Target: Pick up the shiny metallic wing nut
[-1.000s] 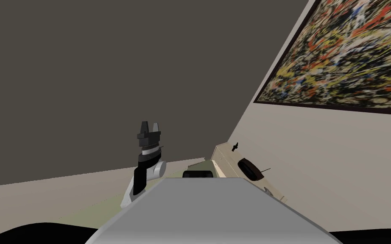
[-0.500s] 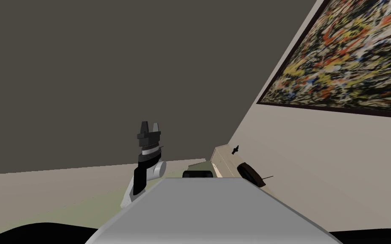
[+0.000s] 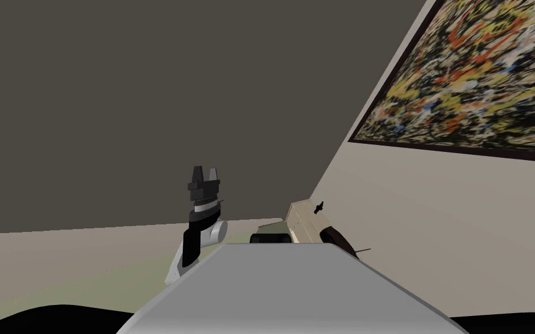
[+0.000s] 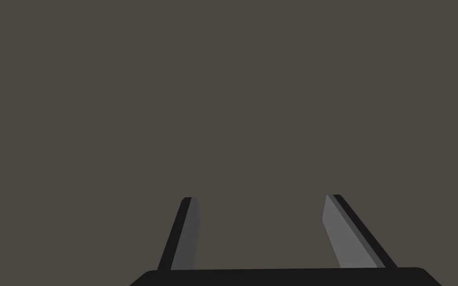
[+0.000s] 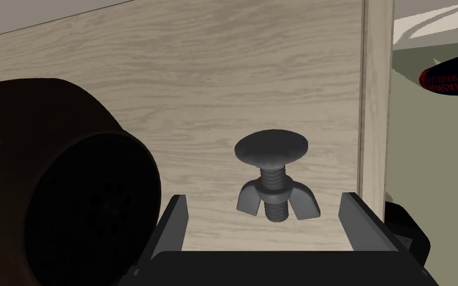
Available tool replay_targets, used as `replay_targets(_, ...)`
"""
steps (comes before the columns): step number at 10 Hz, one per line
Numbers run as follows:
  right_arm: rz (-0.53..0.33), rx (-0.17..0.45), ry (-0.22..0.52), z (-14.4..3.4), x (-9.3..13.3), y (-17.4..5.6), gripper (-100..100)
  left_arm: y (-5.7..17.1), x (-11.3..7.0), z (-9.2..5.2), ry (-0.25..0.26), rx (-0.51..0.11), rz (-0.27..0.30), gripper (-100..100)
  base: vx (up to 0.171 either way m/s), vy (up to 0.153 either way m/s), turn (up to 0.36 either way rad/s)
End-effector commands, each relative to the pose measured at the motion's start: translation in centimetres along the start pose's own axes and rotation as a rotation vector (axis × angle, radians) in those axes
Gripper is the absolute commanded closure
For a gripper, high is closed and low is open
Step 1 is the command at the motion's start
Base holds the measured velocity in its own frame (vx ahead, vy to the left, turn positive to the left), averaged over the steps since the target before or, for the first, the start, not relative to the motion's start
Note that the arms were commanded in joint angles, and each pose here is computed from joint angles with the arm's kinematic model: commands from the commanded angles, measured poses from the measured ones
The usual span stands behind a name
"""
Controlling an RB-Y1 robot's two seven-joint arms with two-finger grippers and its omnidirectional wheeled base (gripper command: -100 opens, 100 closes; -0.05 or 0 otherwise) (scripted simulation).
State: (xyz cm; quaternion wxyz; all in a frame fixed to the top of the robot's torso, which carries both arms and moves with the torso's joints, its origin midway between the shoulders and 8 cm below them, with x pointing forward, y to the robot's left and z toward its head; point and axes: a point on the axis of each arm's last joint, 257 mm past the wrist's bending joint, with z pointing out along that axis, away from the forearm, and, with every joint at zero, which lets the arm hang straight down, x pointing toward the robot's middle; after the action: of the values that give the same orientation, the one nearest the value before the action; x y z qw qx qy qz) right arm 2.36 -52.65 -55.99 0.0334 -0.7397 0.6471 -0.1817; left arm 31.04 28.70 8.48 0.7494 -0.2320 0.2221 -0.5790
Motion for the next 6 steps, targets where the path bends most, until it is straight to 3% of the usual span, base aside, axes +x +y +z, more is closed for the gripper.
replay_targets(1, 0.0, 0.0, 0.0, 0.0, 0.0, 0.0, 0, 0.0, 0.0, 0.0, 0.0, 0.0, 0.0, 0, 0.002, -0.013, 0.0)
replay_targets(2, 0.026, -0.006, 0.009, 0.7, 0.0, 0.1, -100, 0.0, 0.0, 0.0, 0.0, 0.0, 0.0, 0, -0.054, -0.018, 0.197)
replay_targets(6, 0.087, -0.021, 0.029, 2.2, -0.2, 0.2, -100, 0.0, 0.0, 0.0, 0.0, 0.0, 0.0, 0, -0.084, -0.003, 0.184)
